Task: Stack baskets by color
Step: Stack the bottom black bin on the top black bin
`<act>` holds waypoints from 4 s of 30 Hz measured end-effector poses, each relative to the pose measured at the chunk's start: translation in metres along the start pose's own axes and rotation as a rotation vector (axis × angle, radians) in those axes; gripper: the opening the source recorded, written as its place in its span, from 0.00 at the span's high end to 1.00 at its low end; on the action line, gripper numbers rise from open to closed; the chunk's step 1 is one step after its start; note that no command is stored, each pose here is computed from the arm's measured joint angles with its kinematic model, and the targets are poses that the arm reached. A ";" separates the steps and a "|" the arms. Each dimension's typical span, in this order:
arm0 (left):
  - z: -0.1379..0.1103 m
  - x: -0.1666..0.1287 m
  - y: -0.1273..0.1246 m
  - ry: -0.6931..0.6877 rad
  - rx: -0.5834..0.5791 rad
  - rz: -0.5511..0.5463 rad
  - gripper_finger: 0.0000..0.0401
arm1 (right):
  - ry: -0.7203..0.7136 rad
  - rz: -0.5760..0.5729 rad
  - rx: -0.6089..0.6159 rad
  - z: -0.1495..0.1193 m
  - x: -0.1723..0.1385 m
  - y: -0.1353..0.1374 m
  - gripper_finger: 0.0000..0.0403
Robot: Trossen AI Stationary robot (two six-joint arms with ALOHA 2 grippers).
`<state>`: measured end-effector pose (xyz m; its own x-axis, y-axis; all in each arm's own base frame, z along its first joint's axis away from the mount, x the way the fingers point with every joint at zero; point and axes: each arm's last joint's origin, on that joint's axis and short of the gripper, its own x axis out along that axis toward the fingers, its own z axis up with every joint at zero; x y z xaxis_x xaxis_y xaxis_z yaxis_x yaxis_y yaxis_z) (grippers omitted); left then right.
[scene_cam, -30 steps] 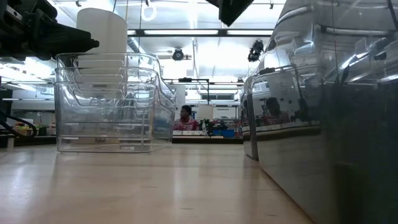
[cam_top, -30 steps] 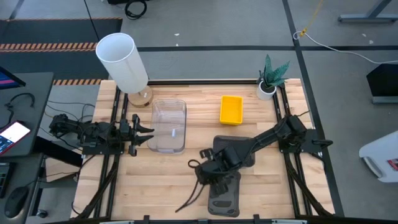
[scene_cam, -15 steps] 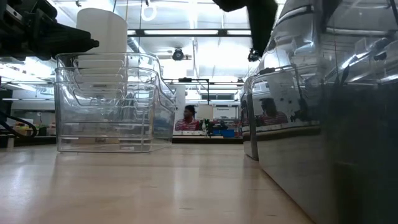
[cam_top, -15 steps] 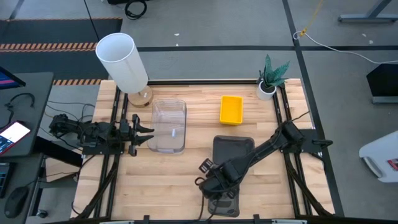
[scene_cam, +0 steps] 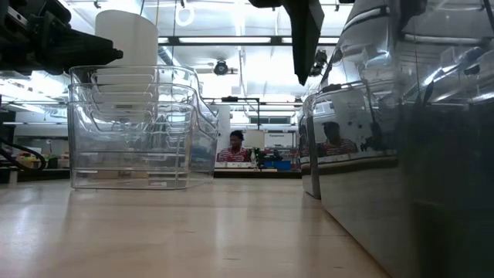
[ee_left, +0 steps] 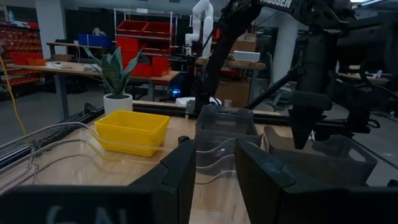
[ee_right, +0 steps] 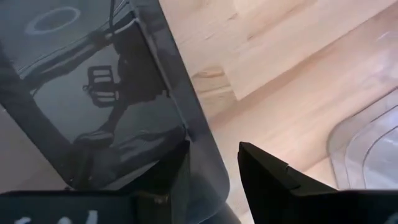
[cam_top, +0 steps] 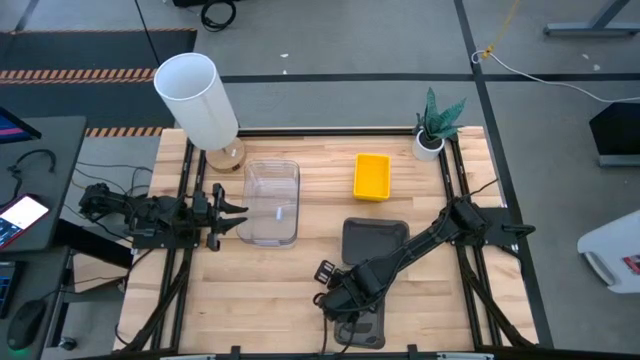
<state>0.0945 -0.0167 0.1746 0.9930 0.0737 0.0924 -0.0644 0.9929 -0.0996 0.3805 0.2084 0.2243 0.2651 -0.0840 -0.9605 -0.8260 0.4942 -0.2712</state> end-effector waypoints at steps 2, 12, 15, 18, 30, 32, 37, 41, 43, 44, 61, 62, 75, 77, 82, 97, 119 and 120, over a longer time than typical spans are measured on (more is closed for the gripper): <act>0.000 0.000 0.000 0.000 0.000 0.000 0.71 | -0.010 0.019 0.012 -0.002 0.001 -0.003 0.66; 0.000 0.000 0.000 -0.001 0.000 0.000 0.71 | -0.047 0.048 0.002 -0.007 0.025 -0.002 0.66; 0.000 0.000 0.000 -0.001 0.000 0.000 0.71 | -0.070 0.038 -0.018 -0.006 0.032 -0.001 0.66; 0.000 0.000 0.000 -0.001 0.000 0.000 0.71 | -0.070 0.055 -0.017 -0.009 0.040 0.001 0.67; 0.000 0.000 0.000 -0.001 -0.001 0.000 0.71 | -0.065 0.064 -0.016 -0.011 0.045 0.004 0.88; 0.000 0.000 0.000 -0.001 0.000 0.000 0.71 | -0.067 0.068 -0.015 -0.011 0.045 0.004 0.93; 0.000 0.000 0.000 -0.001 -0.001 0.000 0.71 | -0.064 0.075 -0.013 -0.012 0.044 0.004 0.98; 0.000 0.000 0.000 -0.001 0.000 0.000 0.71 | -0.055 0.078 0.006 -0.012 0.038 0.002 0.97; 0.000 0.000 0.000 -0.001 0.000 -0.001 0.71 | -0.055 0.072 0.023 -0.011 0.033 -0.002 0.97; 0.000 0.000 0.000 -0.001 0.000 -0.001 0.71 | -0.053 0.071 0.039 -0.011 0.029 -0.005 0.98; 0.000 0.000 0.000 -0.001 0.000 0.000 0.71 | -0.153 -0.045 0.393 -0.043 -0.044 -0.042 0.98; 0.000 0.000 0.000 -0.001 0.000 0.000 0.71 | -0.153 -0.047 0.403 -0.046 -0.047 -0.043 0.98; 0.000 0.000 0.000 -0.001 -0.001 0.000 0.71 | -0.143 -0.145 0.663 -0.108 -0.123 -0.049 0.98; 0.000 0.000 0.000 -0.001 -0.001 0.000 0.71 | -0.113 -0.149 0.682 -0.116 -0.130 -0.045 0.98; 0.000 0.000 0.000 -0.001 -0.001 0.000 0.71 | -0.030 -0.140 0.738 -0.137 -0.132 -0.035 0.98; 0.000 0.000 0.000 -0.001 -0.001 0.000 0.71 | -0.001 -0.080 0.933 -0.202 -0.120 -0.005 0.99; 0.000 0.000 0.000 -0.001 0.000 0.000 0.71 | -0.125 0.038 0.955 -0.149 -0.086 -0.044 0.99; 0.000 0.000 0.000 -0.001 0.000 0.000 0.71 | -0.133 0.057 0.983 -0.143 -0.085 -0.048 0.99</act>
<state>0.0945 -0.0167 0.1747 0.9929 0.0734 0.0937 -0.0640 0.9929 -0.1000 0.3268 0.0677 0.3100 0.3409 0.0301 -0.9396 -0.0753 0.9972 0.0047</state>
